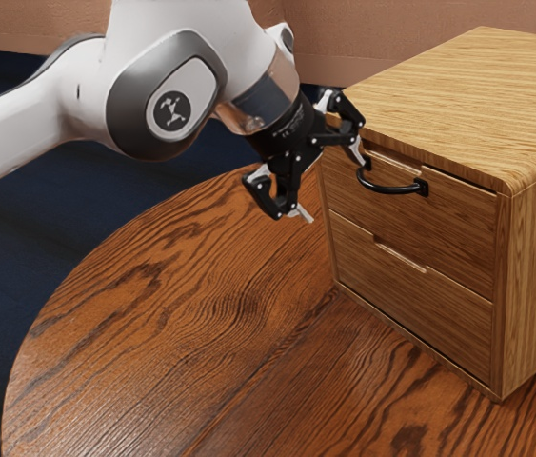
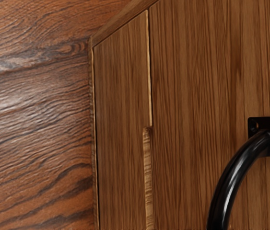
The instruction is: Pull the drawer handle with one arm to open the drawer
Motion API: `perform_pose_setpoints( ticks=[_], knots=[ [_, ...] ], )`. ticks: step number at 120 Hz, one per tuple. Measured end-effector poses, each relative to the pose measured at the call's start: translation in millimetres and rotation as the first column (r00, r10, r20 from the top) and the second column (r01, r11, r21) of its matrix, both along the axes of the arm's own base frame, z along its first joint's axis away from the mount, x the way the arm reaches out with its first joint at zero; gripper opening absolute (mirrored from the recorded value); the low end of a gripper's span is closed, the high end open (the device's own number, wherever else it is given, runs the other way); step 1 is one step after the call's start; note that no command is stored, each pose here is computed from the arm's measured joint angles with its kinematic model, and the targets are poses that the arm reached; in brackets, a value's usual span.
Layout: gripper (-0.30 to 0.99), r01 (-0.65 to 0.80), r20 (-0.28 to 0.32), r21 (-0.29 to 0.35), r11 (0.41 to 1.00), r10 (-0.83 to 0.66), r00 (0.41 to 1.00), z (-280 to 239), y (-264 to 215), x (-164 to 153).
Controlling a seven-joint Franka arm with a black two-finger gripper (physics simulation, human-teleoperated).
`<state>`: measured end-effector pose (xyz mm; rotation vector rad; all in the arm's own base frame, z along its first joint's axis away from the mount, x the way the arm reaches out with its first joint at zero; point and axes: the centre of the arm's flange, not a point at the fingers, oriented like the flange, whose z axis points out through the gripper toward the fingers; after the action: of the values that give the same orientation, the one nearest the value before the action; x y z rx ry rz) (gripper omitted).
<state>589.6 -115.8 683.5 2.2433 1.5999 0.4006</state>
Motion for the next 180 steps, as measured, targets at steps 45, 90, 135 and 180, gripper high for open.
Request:
perform_pose_setpoints(
  ticks=[45, 90, 135, 180],
  knots=[
    [0.69, 0.049, 0.011, 0.001, 0.999, -0.049, 0.999, -3.7, -27.5, 2.8],
    [0.69, 0.035, 0.008, 0.002, 0.999, -0.035, 0.999, -8.3, -17.9, 11.3],
    [0.69, 0.03, -0.025, -0.004, 1.0, -0.03, 0.999, -27.2, -16.2, 17.8],
    [0.69, 0.025, -0.061, -0.003, 1.0, -0.025, 0.998, -42.1, -11.0, 8.8]
  ],
)
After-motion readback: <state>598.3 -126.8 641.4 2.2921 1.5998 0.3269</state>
